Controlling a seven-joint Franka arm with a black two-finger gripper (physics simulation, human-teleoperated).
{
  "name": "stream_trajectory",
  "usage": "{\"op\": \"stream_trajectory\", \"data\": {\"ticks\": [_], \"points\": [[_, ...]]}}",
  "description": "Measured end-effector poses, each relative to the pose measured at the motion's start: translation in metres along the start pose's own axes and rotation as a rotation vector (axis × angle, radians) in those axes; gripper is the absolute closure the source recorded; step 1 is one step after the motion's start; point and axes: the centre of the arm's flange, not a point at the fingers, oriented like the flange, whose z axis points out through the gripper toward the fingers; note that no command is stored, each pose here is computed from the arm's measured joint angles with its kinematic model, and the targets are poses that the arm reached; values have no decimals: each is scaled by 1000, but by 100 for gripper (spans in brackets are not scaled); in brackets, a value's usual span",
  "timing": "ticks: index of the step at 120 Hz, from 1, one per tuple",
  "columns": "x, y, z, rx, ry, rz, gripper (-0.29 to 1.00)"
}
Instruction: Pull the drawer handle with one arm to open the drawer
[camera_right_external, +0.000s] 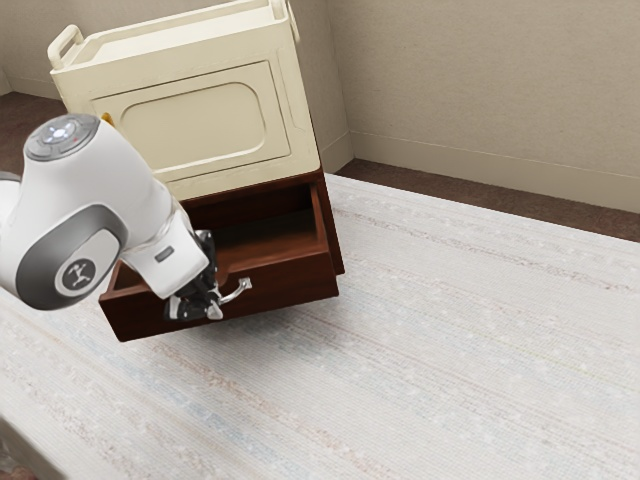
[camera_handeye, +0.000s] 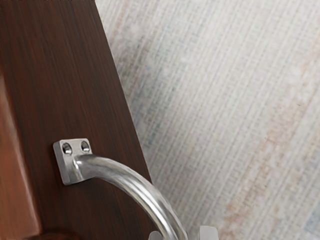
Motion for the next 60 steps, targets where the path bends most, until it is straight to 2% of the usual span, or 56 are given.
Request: {"op": "stream_trajectory", "data": {"ticks": [42,60], "points": [[2,7,-8,-4,23,-35,78],[1,8,-8,-19,30,-50,67]]}}
